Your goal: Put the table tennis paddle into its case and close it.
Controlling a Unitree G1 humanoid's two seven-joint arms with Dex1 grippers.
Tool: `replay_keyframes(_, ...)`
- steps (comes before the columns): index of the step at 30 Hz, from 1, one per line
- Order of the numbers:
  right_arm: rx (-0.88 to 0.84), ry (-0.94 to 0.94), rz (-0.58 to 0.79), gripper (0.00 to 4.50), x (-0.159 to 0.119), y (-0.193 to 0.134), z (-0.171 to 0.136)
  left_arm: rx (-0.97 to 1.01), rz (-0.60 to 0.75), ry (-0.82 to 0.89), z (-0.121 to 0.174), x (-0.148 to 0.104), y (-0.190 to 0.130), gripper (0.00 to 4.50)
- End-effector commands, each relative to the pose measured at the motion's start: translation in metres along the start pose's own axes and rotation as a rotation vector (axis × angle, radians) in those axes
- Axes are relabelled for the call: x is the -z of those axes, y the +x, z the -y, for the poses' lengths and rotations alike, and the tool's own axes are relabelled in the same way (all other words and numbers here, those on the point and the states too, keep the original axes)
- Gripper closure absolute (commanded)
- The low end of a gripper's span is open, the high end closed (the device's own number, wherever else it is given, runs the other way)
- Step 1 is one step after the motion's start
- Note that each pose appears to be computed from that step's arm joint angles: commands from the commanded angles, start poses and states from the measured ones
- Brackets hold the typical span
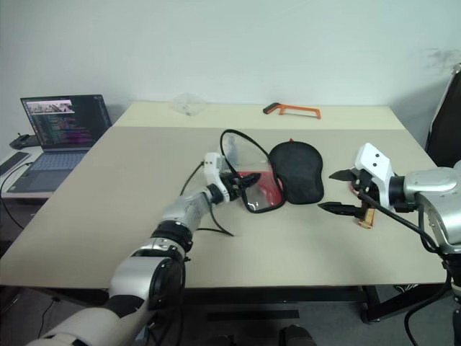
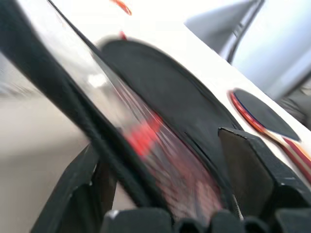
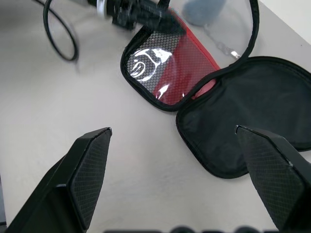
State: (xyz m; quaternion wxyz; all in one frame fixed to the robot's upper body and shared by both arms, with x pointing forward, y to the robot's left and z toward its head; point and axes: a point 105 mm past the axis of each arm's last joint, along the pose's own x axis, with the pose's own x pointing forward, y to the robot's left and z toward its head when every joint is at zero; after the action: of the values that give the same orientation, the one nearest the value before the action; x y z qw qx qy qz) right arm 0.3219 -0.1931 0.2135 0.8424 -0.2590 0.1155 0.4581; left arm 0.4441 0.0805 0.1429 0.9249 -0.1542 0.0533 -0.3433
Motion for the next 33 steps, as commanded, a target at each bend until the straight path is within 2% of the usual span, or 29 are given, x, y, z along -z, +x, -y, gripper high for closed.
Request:
replay_keyframes(1, 0.154, 0.015, -0.027, 0.0, 0.001, -0.001, 0.024, 0.056, 0.033, 0.077, 0.005, -0.02, -0.011, 1.31)
replay_keyframes(5, 0.574, 0.283, -0.116, 0.0, 0.031, -0.005, 0.084, 0.139, -0.048, 0.164, 0.008, -0.021, -0.04, 1.31)
replay_keyframes(7, 0.709, 0.389, -0.134, 0.0, 0.043, -0.008, 0.097, 0.154, -0.073, 0.183, 0.007, -0.027, -0.056, 1.31)
replay_keyframes(11, 0.923, 0.576, -0.131, 0.0, 0.062, -0.018, 0.109, 0.202, -0.144, 0.219, 0.006, -0.034, -0.099, 1.31)
replay_keyframes(14, 1.05, 0.678, -0.148, 0.0, 0.074, -0.021, 0.104, 0.232, -0.192, 0.258, 0.004, -0.04, -0.135, 1.31)
replay_keyframes(16, 1.204, 0.767, -0.149, 0.0, 0.077, -0.032, 0.102, 0.25, -0.194, 0.276, 0.005, -0.048, -0.151, 1.31)
replay_keyframes(21, 1.266, 0.875, -0.178, 0.0, 0.076, -0.022, 0.084, 0.305, -0.198, 0.274, 0.016, -0.059, -0.166, 1.31)
replay_keyframes(27, 1.329, 0.938, -0.352, 0.0, 0.111, -0.017, 0.074, 0.348, -0.194, 0.266, 0.03, -0.057, -0.159, 1.31)
replay_keyframes(33, 1.28, 0.993, -0.358, 0.0, 0.12, -0.002, 0.072, 0.354, -0.187, 0.259, 0.036, -0.055, -0.156, 1.31)
